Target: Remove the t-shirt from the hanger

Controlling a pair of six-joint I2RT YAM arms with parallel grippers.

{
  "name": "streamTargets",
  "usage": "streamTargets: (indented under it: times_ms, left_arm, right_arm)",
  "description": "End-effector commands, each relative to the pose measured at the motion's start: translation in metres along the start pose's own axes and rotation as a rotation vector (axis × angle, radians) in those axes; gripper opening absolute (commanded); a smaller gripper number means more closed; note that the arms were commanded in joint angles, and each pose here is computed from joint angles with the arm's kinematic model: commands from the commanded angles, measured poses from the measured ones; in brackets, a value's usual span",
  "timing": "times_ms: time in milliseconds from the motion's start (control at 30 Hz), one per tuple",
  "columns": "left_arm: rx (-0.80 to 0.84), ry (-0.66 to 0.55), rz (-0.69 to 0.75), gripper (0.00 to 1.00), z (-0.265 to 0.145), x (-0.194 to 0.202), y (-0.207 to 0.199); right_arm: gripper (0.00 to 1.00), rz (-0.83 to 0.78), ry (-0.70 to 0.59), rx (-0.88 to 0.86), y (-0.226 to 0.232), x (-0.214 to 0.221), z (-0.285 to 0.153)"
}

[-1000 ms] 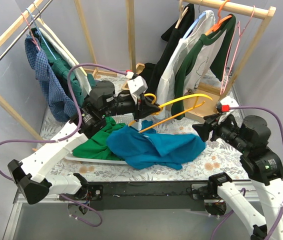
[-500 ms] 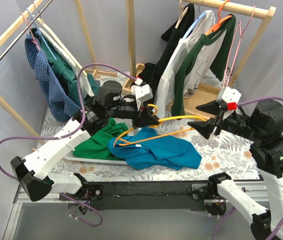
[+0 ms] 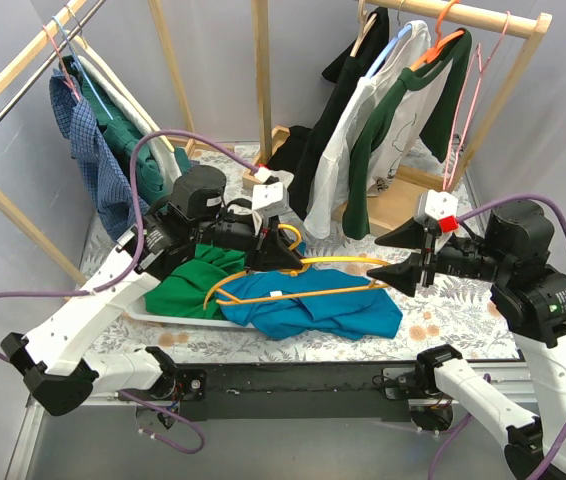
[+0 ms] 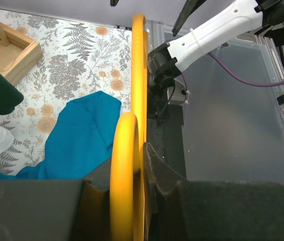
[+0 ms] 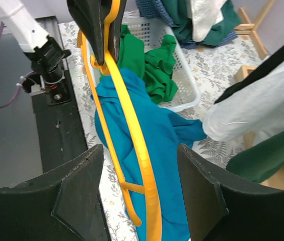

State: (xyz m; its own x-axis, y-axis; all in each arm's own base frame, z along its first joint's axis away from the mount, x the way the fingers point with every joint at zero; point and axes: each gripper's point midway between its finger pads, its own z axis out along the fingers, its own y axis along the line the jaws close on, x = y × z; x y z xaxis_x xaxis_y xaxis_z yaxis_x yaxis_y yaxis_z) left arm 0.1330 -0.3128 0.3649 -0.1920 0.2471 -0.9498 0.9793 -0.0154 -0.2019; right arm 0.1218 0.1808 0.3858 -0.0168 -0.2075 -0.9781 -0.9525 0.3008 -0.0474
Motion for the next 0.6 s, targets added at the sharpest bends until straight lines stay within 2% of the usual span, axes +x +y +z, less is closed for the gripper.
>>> streamTargets:
  times_ms: [0, 133, 367, 433, 467, 500, 567]
  left_arm:
    - [0.044, -0.028, 0.041, 0.00, -0.016, -0.009, -0.024]
    - [0.073, -0.027, 0.039, 0.00, -0.018, -0.009, -0.031]
    - [0.106, -0.031, 0.025, 0.00, -0.017, -0.005, -0.036]
    - [0.105, -0.043, 0.036, 0.00, -0.018, -0.008, -0.037]
    - [0.099, -0.044, 0.037, 0.00, -0.018, -0.008, -0.036]
    - [0.095, -0.049, 0.043, 0.00, -0.019, -0.010, -0.036]
    - [0.086, -0.053, 0.048, 0.00, -0.019, -0.012, -0.035]
  right_arm:
    - [0.68, 0.021, 0.017, -0.082, 0.010, 0.007, 0.006]
    - [0.67, 0.044, 0.032, -0.121, 0.013, 0.010, 0.012]
    - [0.56, 0.064, 0.059, -0.143, 0.013, 0.013, 0.018]
    - [0.48, 0.076, 0.065, -0.152, 0.014, 0.015, 0.019]
    - [0.40, 0.083, 0.069, -0.157, 0.015, 0.016, 0.020]
    - [0.26, 0.090, 0.070, -0.160, 0.015, 0.016, 0.020]
    - [0.20, 0.093, 0.072, -0.167, 0.018, 0.017, 0.020]
